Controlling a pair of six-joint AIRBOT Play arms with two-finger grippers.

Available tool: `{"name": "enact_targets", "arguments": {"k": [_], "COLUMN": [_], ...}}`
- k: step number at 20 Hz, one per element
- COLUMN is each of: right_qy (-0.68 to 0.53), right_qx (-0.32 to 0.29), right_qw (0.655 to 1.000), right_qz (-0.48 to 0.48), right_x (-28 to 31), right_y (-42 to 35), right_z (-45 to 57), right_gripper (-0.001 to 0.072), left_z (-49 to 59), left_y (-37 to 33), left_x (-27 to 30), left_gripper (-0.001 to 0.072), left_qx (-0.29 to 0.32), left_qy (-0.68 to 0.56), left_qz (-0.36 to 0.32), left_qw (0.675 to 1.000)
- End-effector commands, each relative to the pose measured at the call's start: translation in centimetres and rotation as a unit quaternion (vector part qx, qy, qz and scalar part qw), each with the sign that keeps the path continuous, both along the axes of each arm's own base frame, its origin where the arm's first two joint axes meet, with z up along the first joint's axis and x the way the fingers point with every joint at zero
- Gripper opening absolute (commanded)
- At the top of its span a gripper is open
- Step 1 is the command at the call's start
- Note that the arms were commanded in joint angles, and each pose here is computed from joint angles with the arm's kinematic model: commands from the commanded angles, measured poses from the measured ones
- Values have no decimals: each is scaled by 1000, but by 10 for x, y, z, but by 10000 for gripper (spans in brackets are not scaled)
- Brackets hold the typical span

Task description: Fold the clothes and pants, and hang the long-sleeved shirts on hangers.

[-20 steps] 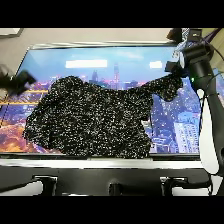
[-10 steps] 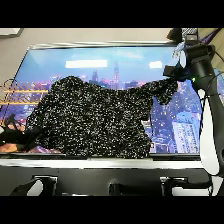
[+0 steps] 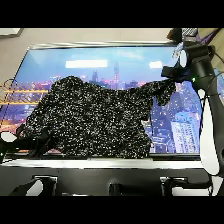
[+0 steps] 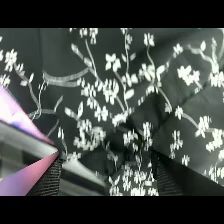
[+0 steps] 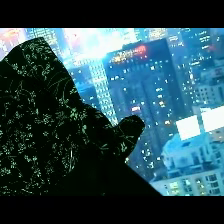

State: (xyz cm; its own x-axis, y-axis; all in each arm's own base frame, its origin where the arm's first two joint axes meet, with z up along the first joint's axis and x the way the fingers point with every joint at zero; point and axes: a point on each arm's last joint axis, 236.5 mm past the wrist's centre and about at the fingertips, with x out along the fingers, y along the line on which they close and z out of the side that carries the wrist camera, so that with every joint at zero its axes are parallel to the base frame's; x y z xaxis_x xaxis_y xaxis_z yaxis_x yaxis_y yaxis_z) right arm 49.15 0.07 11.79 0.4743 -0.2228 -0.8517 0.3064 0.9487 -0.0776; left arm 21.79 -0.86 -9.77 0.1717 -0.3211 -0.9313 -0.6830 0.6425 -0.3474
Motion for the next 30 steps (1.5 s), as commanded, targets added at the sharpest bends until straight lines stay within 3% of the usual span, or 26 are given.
{"name": "enact_targets", "arguments": {"k": [1, 2, 3, 8, 13, 17, 21, 24, 25, 27, 30], "right_qy": [10, 12, 17, 63, 90, 105, 103, 95, 89, 84, 83], "right_qx": [5, 4, 3, -24, -44, -51, -52, -49, -47, -47, -47], "right_qw": [1000, 1000, 1000, 998, 995, 993, 993, 994, 995, 995, 995], "right_qz": [-3, -4, -5, 13, 9, 9, 8, 7, 6, 8, 10], "right_x": [-4, -6, -8, -25, -37, -43, -42, -39, -37, -34, -34], "right_y": [2, 1, 0, -7, -16, -19, -20, -19, -18, -18, -17], "right_z": [-3, -3, -4, -10, -11, -12, -12, -11, -11, -10, -10], "right_gripper": [18, 18, 18, 17, 17, 17, 17, 17, 17, 17, 17], "left_z": [-9, -4, 4, 62, 115, 155, 164, 137, 132, 137, 150], "left_y": [2, -2, -8, 2, -19, -10, 10, 20, 17, 10, 6], "left_x": [16, 28, 43, 135, 277, 381, 422, 407, 398, 380, 335], "left_gripper": [428, 61, 19, 16, 16, 16, 16, 20, 129, 685, 689], "left_qx": [-2, -12, -25, 9, 23, 46, 91, 107, 100, 88, 84], "left_qy": [-23, -51, -87, -208, -289, -342, -340, -282, -263, -237, -189], "left_qz": [20, 13, 11, -2, -65, -62, -63, -71, -79, -92, -110], "left_qw": [1000, 999, 996, 978, 955, 937, 934, 951, 956, 963, 972]}}
